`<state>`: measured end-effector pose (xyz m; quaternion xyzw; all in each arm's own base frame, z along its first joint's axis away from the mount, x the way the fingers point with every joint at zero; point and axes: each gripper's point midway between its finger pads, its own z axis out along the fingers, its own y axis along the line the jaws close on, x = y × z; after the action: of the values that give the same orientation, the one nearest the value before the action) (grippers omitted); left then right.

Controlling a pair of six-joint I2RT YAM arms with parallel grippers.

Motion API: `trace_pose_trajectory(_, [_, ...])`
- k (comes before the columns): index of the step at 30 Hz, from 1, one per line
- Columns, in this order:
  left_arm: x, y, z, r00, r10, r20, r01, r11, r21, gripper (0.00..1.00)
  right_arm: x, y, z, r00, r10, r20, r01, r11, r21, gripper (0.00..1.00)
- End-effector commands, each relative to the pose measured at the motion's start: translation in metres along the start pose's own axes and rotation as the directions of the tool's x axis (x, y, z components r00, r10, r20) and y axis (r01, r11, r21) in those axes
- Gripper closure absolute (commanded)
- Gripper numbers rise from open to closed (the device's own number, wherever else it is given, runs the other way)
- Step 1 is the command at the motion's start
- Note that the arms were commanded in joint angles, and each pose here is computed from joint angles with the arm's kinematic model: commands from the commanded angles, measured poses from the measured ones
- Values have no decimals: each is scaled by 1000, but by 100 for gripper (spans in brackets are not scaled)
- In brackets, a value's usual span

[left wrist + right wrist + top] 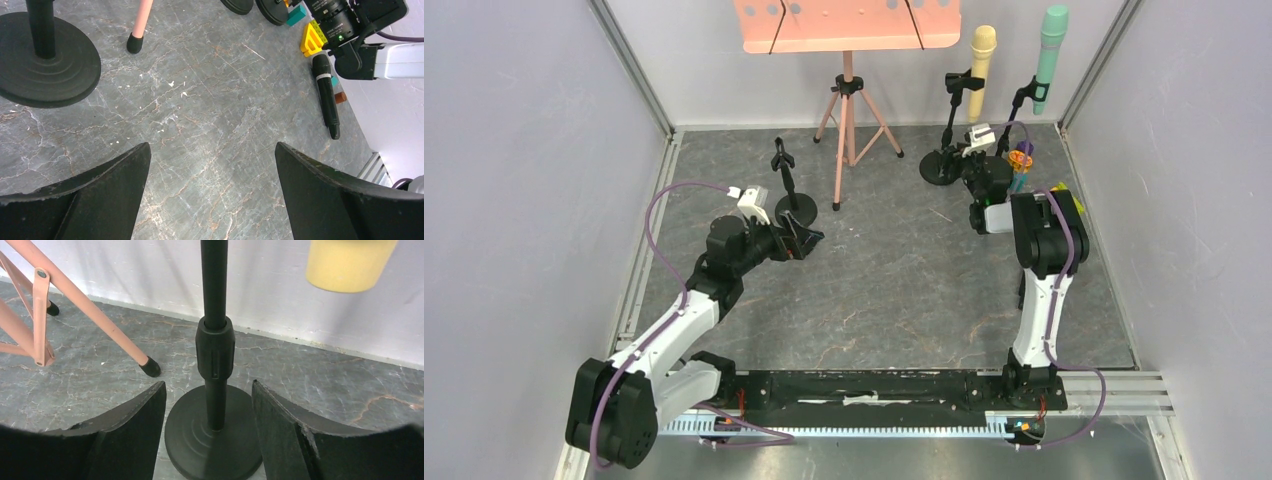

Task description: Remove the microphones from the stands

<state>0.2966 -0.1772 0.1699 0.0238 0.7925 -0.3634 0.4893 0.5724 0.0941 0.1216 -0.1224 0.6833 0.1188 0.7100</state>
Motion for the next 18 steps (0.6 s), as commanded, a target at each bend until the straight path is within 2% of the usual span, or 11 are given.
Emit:
trace_pose_trajectory(1, [-11,-7,2,999,34,36,-35,999,33,0,-30,4,18,990,-43,136,47,999,-22,32])
trace_pose_trajectory(11, [-10,-7,5,999,32,26,-33,999,37,0,-18,2,32,983,-47,179,50,999,-12,42])
trace_pose_trajectory(14, [-10,-7,3,999,35,33,-36,999,36,0,-15,-1,40,985,-40,168,41,999,-5,51])
trace_pose_trajectory(15, [-10,-7,2,999,37,34,-38,999,36,0,-16,0,41,984,-37,172,39,999,-12,57])
trace_pose_trajectory(18, [-10,-7,1,998,39,39,-40,999,34,0,-15,3,43,985,-30,170,34,999,-21,68])
